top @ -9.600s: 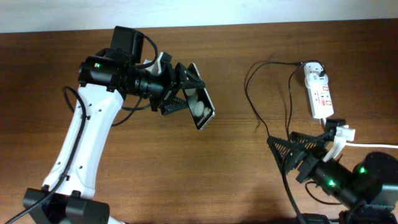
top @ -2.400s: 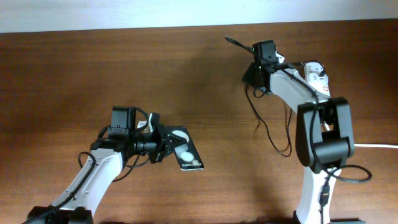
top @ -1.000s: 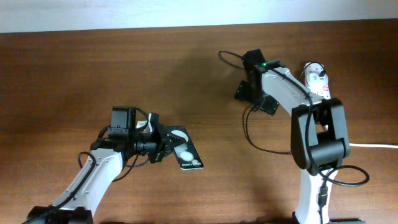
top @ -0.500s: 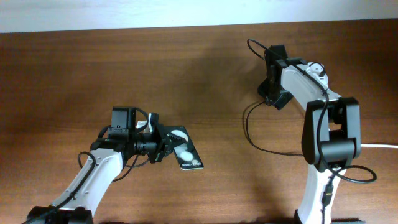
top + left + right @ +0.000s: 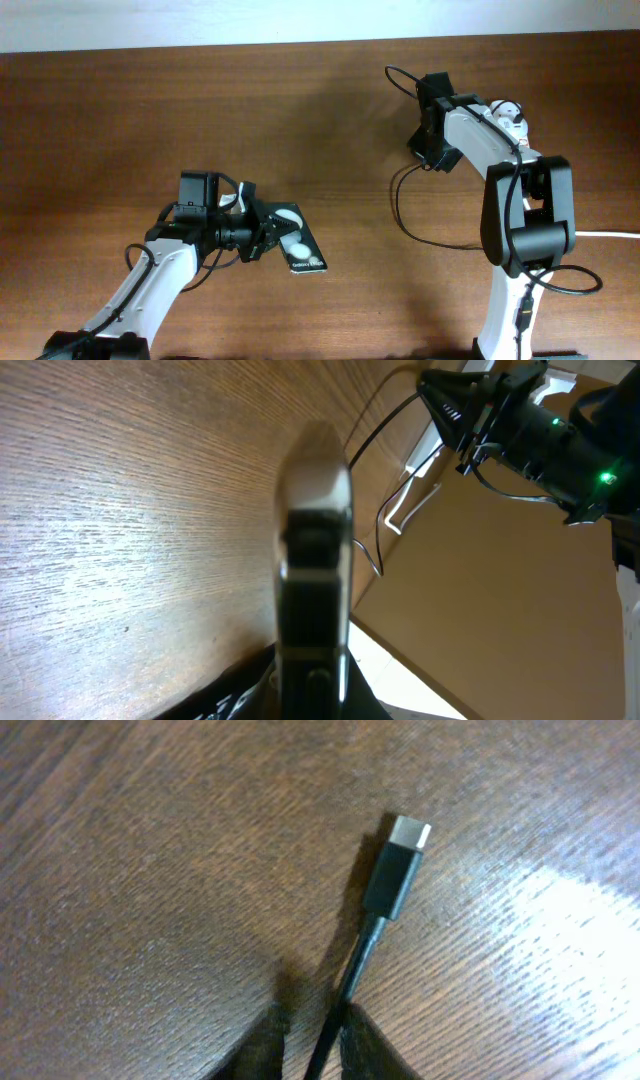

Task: Plug charger to phone and switch on socket
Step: 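Move the right gripper to the black cable and grasp the USB-C plug, then bring the USB-C plug with the right gripper to the phone's bottom port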

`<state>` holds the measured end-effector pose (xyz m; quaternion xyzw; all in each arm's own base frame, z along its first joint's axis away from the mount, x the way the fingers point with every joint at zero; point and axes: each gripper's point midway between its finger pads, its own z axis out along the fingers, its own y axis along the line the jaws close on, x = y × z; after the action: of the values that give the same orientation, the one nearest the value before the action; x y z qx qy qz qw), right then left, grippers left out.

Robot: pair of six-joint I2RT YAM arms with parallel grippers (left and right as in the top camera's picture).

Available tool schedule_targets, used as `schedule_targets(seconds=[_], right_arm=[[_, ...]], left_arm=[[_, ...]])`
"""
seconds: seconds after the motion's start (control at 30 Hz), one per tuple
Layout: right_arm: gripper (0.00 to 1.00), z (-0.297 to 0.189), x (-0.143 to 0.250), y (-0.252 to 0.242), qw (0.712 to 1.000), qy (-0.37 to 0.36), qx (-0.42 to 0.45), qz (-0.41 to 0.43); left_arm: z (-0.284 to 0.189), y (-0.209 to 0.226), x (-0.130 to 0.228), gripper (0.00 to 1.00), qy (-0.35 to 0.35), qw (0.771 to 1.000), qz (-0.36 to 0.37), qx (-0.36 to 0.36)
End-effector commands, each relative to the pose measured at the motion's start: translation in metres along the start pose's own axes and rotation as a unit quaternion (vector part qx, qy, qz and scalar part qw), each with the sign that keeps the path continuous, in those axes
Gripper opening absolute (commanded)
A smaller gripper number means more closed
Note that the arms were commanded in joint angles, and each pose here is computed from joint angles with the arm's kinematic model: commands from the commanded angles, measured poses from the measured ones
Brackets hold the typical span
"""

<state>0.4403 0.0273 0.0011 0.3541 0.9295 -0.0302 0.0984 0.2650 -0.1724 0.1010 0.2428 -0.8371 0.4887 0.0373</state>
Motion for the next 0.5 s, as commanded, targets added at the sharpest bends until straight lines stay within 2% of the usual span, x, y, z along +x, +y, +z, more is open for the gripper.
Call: schedule_targets(seconds=[0.0, 0.13, 0.27, 0.37, 0.43, 0.47], right_arm=[[0.04, 0.019, 0.011, -0.010, 0.999, 0.012, 0.028, -0.023], [0.04, 0.002, 0.015, 0.013, 0.990, 0.038, -0.034, -0.130], [0.04, -0.064, 0.023, 0.039, 0.966, 0.045, -0.144, -0.211], [0.04, -0.130, 0.035, 0.044, 0.940, 0.041, -0.220, -0.257], [0.04, -0.183, 0.051, 0.033, 0.921, 0.035, -0.262, -0.285], [0.04, -0.202, 0.058, 0.024, 0.917, 0.036, -0.270, -0.292]], left_arm=[[-0.002, -0.006, 0.003, 0.00, 0.010, 1.000, 0.006, 0.010], [-0.002, -0.004, 0.004, 0.00, 0.012, 1.000, 0.000, 0.007], [-0.002, -0.005, 0.003, 0.00, 0.009, 1.000, 0.005, 0.008], [-0.004, -0.030, 0.007, 0.00, 0.031, 0.994, 0.080, 0.065], [-0.009, -0.064, 0.009, 0.00, 0.048, 0.979, 0.149, 0.133], [-0.010, -0.072, 0.006, 0.00, 0.049, 0.976, 0.151, 0.148]])
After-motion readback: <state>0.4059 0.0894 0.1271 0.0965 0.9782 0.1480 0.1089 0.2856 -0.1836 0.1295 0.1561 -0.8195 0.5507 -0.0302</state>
